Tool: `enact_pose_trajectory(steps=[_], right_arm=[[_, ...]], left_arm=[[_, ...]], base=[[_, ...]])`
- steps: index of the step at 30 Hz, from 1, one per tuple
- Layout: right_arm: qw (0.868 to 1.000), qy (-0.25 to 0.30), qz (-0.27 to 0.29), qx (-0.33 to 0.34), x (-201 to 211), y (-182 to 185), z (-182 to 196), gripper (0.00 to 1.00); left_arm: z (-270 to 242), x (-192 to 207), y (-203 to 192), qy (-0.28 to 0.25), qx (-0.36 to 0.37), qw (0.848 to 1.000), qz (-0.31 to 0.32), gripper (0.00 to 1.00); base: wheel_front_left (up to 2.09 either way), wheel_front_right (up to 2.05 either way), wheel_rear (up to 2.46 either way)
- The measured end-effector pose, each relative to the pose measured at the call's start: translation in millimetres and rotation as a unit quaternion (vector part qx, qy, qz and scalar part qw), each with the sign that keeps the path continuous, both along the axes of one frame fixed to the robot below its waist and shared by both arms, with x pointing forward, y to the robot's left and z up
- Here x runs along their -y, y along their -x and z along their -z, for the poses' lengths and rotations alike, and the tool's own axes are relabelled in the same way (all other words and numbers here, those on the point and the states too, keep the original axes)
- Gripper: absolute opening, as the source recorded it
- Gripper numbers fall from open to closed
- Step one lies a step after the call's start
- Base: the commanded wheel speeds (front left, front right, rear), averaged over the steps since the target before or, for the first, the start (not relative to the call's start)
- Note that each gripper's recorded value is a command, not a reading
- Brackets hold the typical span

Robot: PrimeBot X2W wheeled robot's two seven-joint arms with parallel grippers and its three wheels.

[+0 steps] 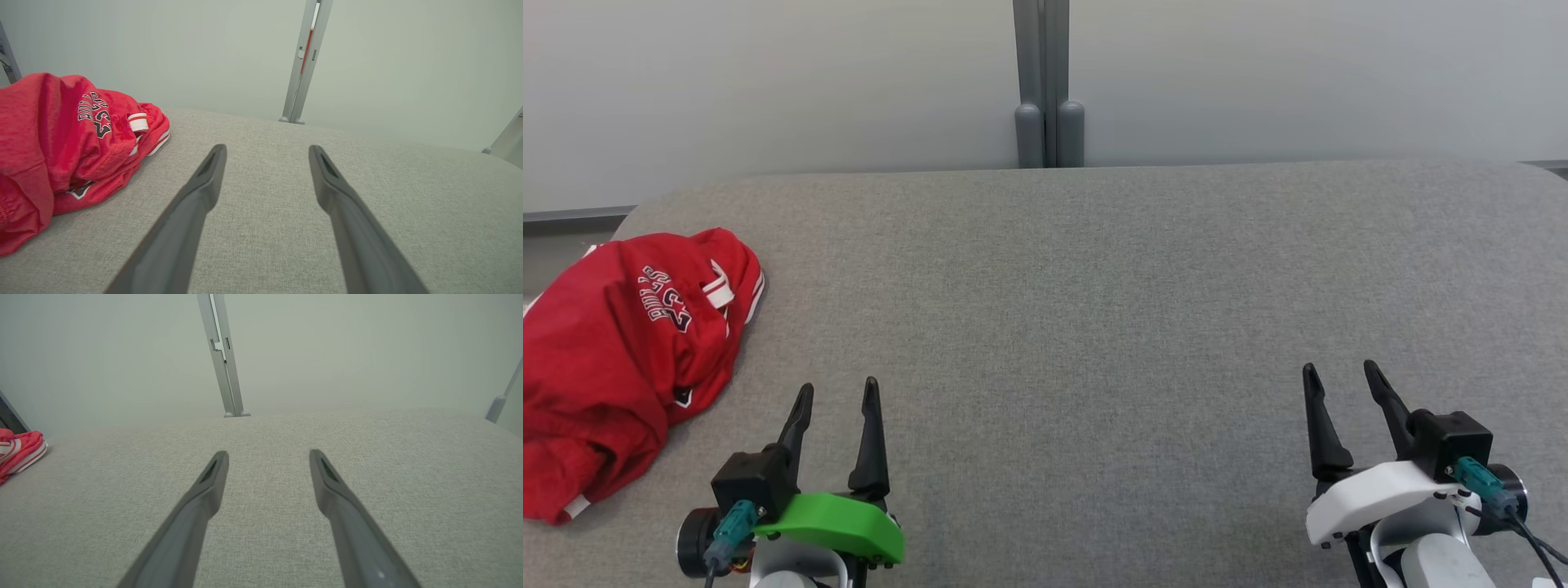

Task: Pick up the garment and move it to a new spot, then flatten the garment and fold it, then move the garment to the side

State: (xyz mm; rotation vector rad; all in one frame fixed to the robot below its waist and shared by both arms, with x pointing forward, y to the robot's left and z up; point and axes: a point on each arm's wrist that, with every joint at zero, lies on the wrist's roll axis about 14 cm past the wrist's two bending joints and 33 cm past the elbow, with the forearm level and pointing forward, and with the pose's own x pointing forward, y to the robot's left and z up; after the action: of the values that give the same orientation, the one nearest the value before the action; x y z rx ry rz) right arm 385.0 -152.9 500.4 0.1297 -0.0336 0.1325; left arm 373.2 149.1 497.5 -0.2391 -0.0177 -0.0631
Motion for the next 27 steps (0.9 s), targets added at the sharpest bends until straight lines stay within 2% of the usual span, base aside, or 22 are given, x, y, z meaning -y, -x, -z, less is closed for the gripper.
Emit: enact_pose_trajectory(steps=[20,27], right_arm=[[0.998,0.062,-0.019,0.016,-8.2,2.2,0.0,1.00],[0.998,0.062,-0.016,0.016,-6.5,2.6,-0.4,1.00]], left_arm=[[-0.1,4.2,1.7,-0.051,0.014,0.999,0.009,1.00],[0.1,5.4,1.5,-0.052,0.014,0.998,0.011,1.00]], base=[[0.00,0.00,0.00],[0.00,0.00,0.00]])
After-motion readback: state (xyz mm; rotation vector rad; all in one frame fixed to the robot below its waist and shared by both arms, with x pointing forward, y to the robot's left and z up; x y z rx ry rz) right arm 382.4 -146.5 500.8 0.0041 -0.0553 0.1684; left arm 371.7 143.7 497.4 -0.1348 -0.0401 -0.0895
